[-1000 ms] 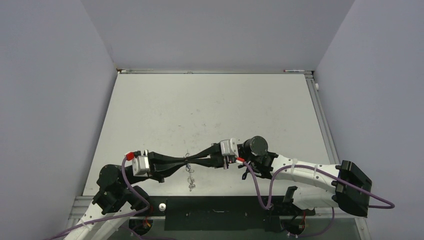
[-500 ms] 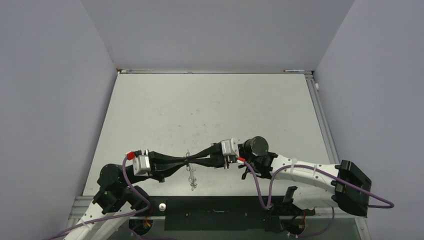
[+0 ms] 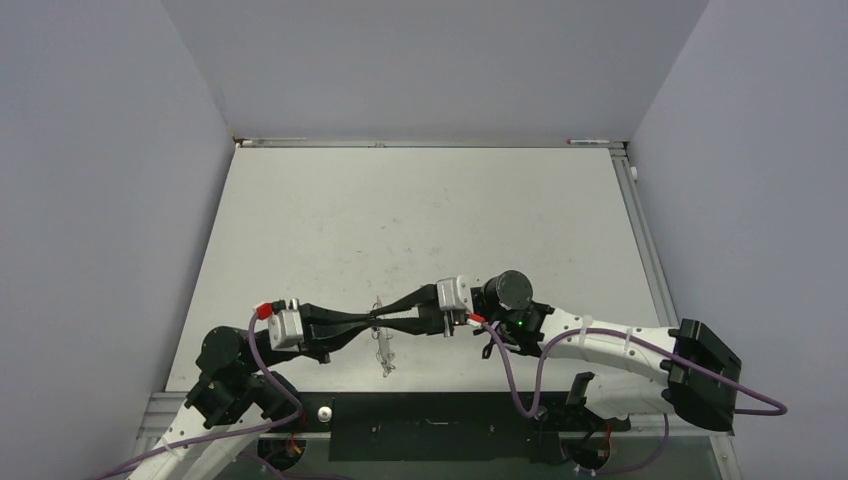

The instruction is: Put the keys on the keyring

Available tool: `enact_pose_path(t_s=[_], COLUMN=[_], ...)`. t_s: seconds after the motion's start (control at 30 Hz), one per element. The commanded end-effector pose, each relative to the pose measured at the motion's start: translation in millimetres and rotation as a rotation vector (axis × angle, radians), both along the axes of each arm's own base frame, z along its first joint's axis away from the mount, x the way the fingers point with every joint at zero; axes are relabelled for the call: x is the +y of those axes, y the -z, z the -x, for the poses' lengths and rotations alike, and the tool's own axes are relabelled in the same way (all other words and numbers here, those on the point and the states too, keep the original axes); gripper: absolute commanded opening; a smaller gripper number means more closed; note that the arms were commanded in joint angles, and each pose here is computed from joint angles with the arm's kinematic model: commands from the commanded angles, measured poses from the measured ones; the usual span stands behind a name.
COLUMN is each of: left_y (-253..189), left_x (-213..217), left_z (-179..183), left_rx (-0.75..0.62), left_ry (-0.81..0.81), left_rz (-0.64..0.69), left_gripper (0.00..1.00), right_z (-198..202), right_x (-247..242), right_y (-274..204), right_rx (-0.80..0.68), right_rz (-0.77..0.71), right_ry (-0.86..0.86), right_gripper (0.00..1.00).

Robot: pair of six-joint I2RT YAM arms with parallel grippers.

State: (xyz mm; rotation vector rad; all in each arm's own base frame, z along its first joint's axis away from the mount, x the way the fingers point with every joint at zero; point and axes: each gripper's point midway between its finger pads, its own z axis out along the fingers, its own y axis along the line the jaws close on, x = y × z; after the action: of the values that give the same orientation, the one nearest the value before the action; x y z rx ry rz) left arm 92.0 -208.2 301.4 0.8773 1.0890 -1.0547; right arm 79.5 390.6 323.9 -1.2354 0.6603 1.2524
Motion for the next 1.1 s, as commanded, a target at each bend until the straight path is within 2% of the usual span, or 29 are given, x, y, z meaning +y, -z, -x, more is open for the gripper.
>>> enact_pose_path(t_s=[0.0,0.13,0.3,0.6,0.8,1.07], left_y=[-11,-8,-3,12,19,24], left_x=[7,8,6,-1,-6,-8], left_z=[-12,-19,-25,-34,-37,-36], left_rx=[-0.015,0.001,0.029,0.124,0.164,0.181], left_ry=[-0.084,-0.114,-0.126,-0.130,-0.119,-0.106], left_rz=[-0.001,-0.016,-0.029,-0.098,-0.128,-0.139], left_gripper=[0.00,0.00,0.00,0.00,0.00,0.00], right_z=[5,-2,-10,-21,-28,-37], right_x=[-4,-10,-18,-28,-19,-6], right_y=[-26,-24,-15,4,19,34], right_rx=[-0.087,-0.131,-0.192,-0.222,-0.215,-0.218], right_rz=[-0.025,0.038,0.161,0.393,0.533,0.618], right_ry=[0.001,0.061,0.114,0.152,0.129,0.110], right_gripper=[0.23,0.38,0.43,0.43,0.39,0.35])
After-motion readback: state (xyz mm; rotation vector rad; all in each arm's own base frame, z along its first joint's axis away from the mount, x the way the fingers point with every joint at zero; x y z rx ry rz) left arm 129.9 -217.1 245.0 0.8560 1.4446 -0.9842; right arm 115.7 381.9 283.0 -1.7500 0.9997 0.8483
